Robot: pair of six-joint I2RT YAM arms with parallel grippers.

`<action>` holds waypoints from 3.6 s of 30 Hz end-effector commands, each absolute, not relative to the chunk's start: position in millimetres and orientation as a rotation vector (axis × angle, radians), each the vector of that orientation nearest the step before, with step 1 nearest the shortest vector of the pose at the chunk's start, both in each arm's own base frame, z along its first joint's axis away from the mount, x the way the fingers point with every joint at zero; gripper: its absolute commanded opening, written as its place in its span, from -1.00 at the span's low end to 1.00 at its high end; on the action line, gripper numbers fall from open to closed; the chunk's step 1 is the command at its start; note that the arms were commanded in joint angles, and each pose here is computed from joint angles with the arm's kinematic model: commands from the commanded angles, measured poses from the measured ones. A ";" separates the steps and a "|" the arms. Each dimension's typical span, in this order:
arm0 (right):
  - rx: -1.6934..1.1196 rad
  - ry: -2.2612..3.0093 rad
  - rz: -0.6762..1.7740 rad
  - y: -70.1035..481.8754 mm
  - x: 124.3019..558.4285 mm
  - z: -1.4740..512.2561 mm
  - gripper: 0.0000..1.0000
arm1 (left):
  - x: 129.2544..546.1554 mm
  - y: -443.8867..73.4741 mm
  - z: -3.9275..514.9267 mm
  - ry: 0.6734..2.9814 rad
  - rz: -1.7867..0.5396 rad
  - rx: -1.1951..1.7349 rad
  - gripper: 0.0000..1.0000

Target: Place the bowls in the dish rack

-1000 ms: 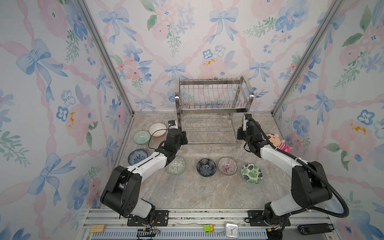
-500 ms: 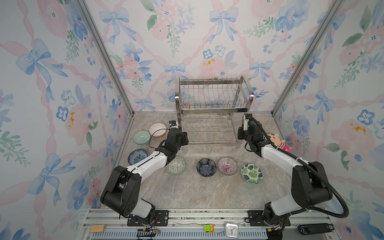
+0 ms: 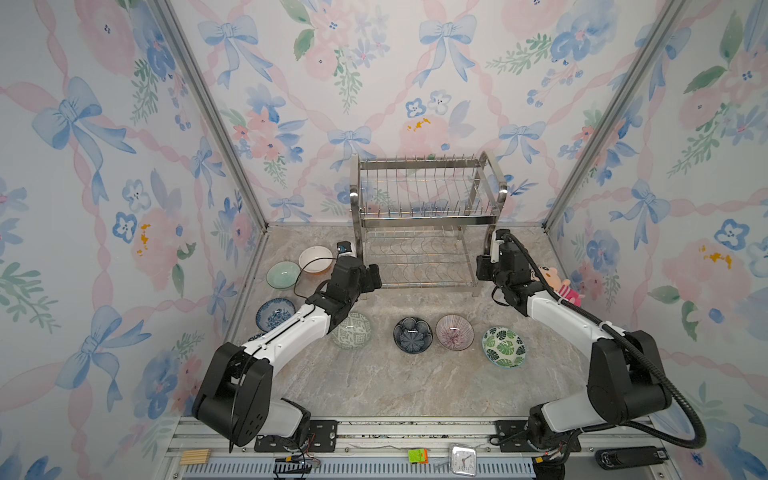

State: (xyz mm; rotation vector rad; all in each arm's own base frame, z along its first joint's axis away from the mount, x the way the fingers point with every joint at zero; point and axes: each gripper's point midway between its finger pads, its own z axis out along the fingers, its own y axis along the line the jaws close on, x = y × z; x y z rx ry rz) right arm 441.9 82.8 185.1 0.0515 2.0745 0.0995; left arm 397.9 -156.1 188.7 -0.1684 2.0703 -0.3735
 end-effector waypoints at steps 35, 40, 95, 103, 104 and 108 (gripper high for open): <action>-0.088 2.110 0.144 130.0 355.8 197.1 0.93 | 302.6 -74.4 155.4 2.376 -0.364 -0.346 0.96; -0.190 2.166 0.137 168.3 354.7 184.2 0.93 | 286.5 -81.1 115.8 2.518 -0.505 -0.390 0.96; -0.304 2.209 0.120 219.8 345.5 159.6 0.93 | 300.0 -106.5 71.4 2.560 -0.383 -0.435 -0.55; -0.301 2.212 0.116 216.8 342.6 156.9 0.93 | 326.7 -135.8 79.4 2.555 -0.406 -0.371 -0.53; -0.300 2.211 0.116 216.1 343.0 157.5 0.93 | 328.4 -138.1 78.2 2.561 -0.405 -0.367 -0.53; -0.302 2.214 0.112 214.9 341.2 155.7 0.93 | 335.6 -146.2 76.9 2.562 -0.411 -0.357 -0.53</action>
